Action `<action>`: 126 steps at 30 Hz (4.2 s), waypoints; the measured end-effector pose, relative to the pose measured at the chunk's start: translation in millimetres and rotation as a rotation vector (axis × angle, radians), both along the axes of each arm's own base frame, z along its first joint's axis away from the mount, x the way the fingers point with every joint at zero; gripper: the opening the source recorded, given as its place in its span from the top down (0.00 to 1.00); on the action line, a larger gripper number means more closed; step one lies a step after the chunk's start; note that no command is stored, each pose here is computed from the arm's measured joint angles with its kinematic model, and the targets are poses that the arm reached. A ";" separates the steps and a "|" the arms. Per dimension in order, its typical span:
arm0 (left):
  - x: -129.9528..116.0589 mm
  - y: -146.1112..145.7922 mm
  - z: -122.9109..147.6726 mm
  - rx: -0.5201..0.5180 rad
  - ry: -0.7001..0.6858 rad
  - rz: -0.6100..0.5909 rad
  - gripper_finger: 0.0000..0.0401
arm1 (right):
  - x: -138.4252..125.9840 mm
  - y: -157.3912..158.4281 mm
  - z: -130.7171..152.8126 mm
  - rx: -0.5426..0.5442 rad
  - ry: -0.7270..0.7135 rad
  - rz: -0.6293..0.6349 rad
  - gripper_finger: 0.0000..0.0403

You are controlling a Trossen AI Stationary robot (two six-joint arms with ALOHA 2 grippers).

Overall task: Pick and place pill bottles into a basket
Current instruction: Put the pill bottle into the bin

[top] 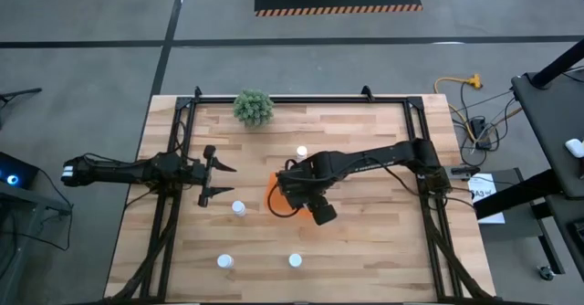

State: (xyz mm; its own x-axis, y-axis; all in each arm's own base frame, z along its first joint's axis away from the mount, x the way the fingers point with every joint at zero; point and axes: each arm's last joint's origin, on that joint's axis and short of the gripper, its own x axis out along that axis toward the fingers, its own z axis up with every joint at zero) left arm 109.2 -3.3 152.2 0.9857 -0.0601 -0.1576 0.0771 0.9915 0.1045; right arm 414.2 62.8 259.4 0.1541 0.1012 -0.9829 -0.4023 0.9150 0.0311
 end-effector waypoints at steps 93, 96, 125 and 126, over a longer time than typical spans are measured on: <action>0.1 0.0 -0.1 0.000 0.001 0.000 0.39 | -90.9 -51.1 -4.4 -0.027 0.090 -0.396 0.47; 0.0 0.0 0.0 0.000 0.000 0.000 0.39 | -101.8 -62.3 -6.2 -0.019 0.058 -0.425 0.47; 0.0 0.0 -0.1 0.000 0.001 0.000 0.39 | -136.6 -110.1 -48.2 -0.032 0.041 -0.453 0.47; 0.0 0.0 -0.1 0.000 0.001 0.000 0.39 | -136.9 -110.1 -49.9 -0.032 0.040 -0.451 0.47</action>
State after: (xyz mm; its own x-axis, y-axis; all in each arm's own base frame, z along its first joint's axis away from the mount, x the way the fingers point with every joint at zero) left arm 109.2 -3.3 152.1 0.9855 -0.0600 -0.1587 0.0772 0.9915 0.1045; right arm 277.3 -47.3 209.5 0.1375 0.0019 -0.9905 0.0377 0.9993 0.0072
